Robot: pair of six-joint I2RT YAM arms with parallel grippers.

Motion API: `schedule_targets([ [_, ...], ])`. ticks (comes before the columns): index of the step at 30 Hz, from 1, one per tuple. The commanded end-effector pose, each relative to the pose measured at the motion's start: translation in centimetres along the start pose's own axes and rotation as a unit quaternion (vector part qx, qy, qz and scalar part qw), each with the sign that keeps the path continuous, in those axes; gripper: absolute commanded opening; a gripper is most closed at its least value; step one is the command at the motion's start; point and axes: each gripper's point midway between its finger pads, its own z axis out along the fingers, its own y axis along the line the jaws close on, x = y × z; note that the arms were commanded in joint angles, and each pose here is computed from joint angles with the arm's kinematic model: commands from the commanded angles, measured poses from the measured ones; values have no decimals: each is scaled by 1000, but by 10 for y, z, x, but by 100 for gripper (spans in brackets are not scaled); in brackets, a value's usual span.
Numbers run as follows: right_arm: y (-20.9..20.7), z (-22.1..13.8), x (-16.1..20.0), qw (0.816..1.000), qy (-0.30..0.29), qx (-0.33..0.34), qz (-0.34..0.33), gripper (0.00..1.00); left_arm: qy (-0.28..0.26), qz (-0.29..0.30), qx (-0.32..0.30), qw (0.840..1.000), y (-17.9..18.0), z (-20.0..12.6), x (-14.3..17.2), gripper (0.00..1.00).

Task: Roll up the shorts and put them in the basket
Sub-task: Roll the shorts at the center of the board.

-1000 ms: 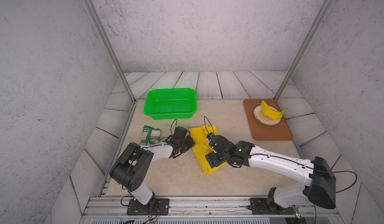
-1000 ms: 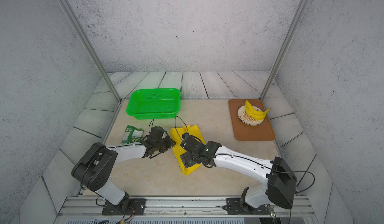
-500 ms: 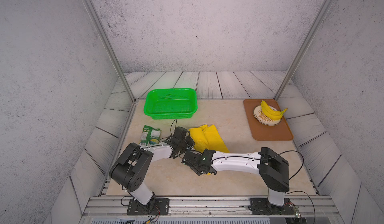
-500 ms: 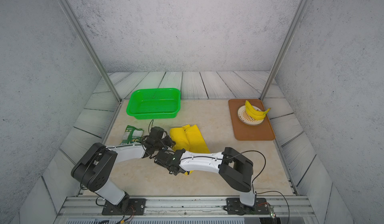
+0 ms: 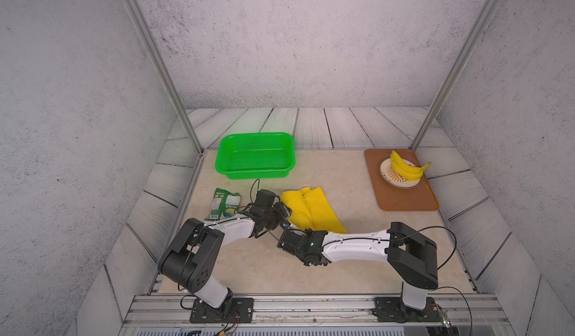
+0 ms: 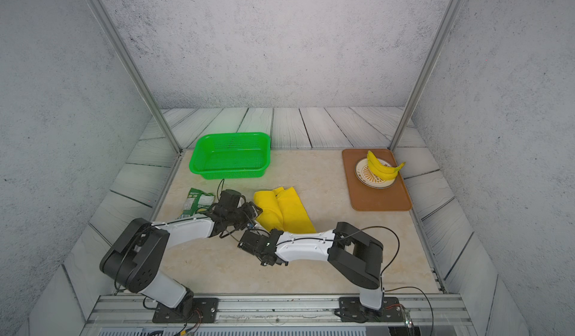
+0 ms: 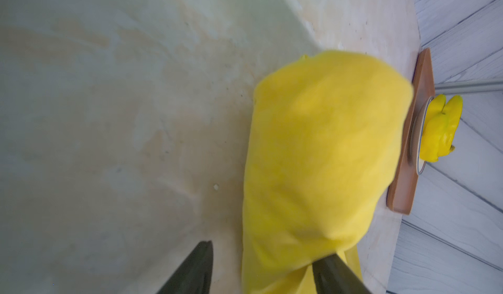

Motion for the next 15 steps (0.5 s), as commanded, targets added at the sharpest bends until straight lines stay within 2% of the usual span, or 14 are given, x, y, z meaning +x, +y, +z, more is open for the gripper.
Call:
schedule_targets([
  [1, 26, -18, -15, 990, -35, -130, 43, 36, -18, 9, -4, 1000, 1, -20, -11, 72],
  [4, 30, -30, -22, 970, -47, -216, 97, 36, -41, 32, -10, 999, 0, -38, -16, 77],
  [6, 29, -36, -25, 949, -57, -276, 142, 36, -49, 44, -10, 998, 0, -47, -17, 79],
  [9, 22, -37, -25, 906, -69, -354, 222, 37, -49, 60, -11, 997, 2, -51, -14, 82],
  [11, 15, -29, -17, 887, -66, -375, 261, 37, -37, 62, -13, 997, 6, -46, -9, 83],
  [15, 12, -15, 2, 869, -54, -389, 303, 39, -15, 60, -10, 998, 8, -28, 1, 84],
])
